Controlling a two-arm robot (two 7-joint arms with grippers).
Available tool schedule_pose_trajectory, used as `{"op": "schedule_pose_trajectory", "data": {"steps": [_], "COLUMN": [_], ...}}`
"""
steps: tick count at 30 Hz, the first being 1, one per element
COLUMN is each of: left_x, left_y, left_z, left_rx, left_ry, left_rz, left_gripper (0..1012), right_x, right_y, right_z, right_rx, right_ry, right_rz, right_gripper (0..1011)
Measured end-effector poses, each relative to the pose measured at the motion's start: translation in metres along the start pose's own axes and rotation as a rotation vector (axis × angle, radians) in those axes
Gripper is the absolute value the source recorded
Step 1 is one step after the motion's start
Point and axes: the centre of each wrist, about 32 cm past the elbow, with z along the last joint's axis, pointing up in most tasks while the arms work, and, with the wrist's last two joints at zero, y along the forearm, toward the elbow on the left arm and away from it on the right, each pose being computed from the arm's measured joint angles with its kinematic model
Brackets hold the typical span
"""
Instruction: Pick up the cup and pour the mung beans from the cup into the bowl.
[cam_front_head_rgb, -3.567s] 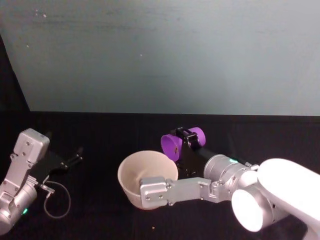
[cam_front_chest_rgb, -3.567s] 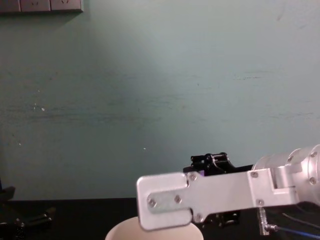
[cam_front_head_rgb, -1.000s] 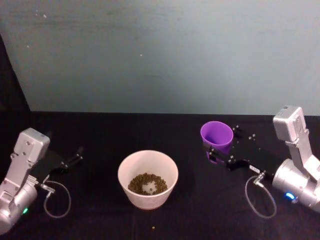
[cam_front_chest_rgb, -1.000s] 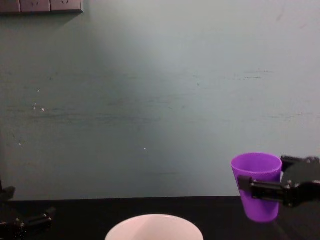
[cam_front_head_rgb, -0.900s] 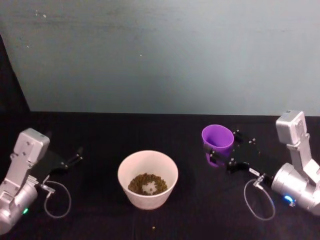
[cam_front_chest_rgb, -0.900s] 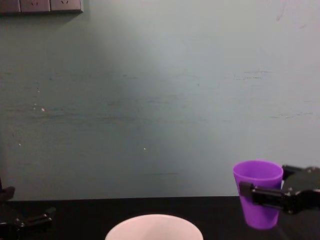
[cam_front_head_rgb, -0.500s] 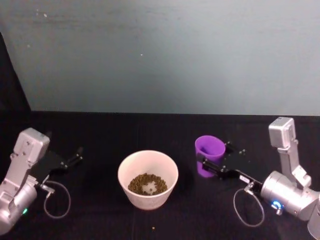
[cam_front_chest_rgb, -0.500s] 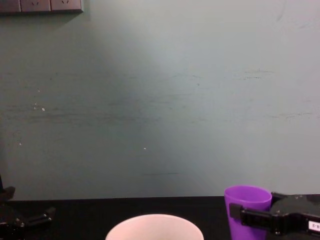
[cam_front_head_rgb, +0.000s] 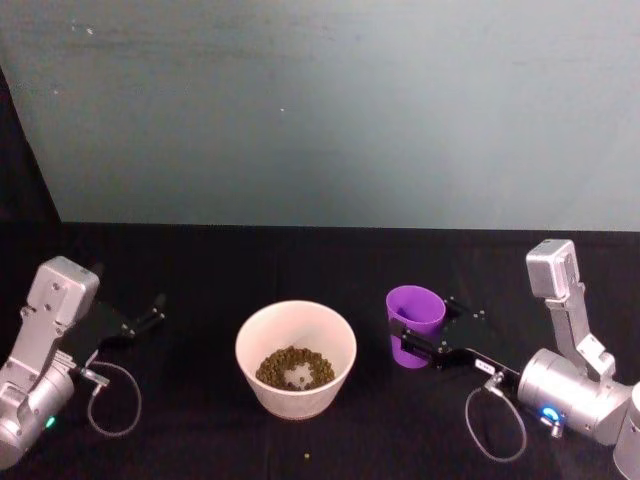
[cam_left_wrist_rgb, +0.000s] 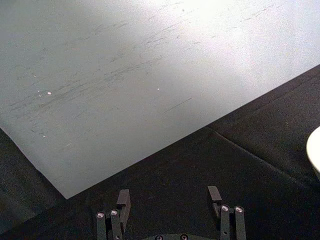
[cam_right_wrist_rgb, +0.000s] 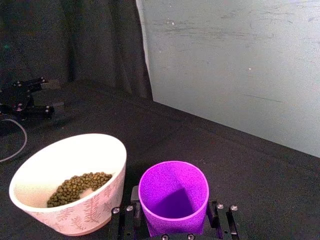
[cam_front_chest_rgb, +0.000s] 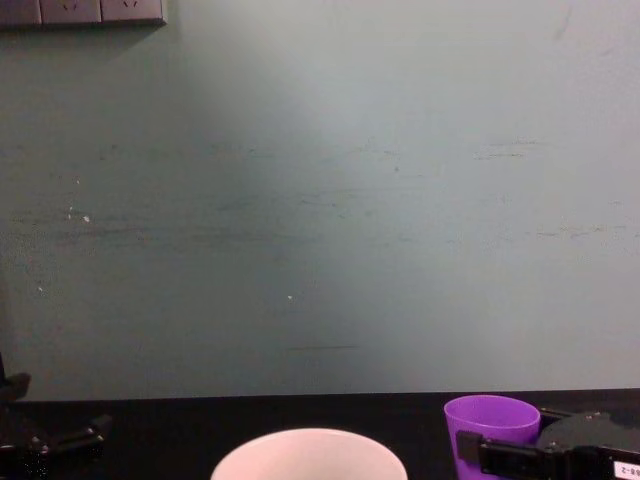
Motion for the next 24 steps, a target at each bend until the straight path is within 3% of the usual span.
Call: {"op": "schedule_pose_trajectory", "data": {"steps": [14, 24], "left_x": [0.0000, 0.0000], "left_y": [0.0000, 0.0000], "left_z": [0.0000, 0.0000], "left_rx": [0.000, 0.000], "left_ry": [0.000, 0.000], "left_rz": [0.000, 0.000], "left_gripper": [1003, 1004], "right_x": [0.000, -0.004], "right_y": [0.000, -0.002], "right_z": [-0.001, -0.010], "right_rx": [-0.001, 0.051], "right_ry": [0.002, -0.102], "right_rz": [-0.001, -0.006], "right_gripper": [748, 748]}}
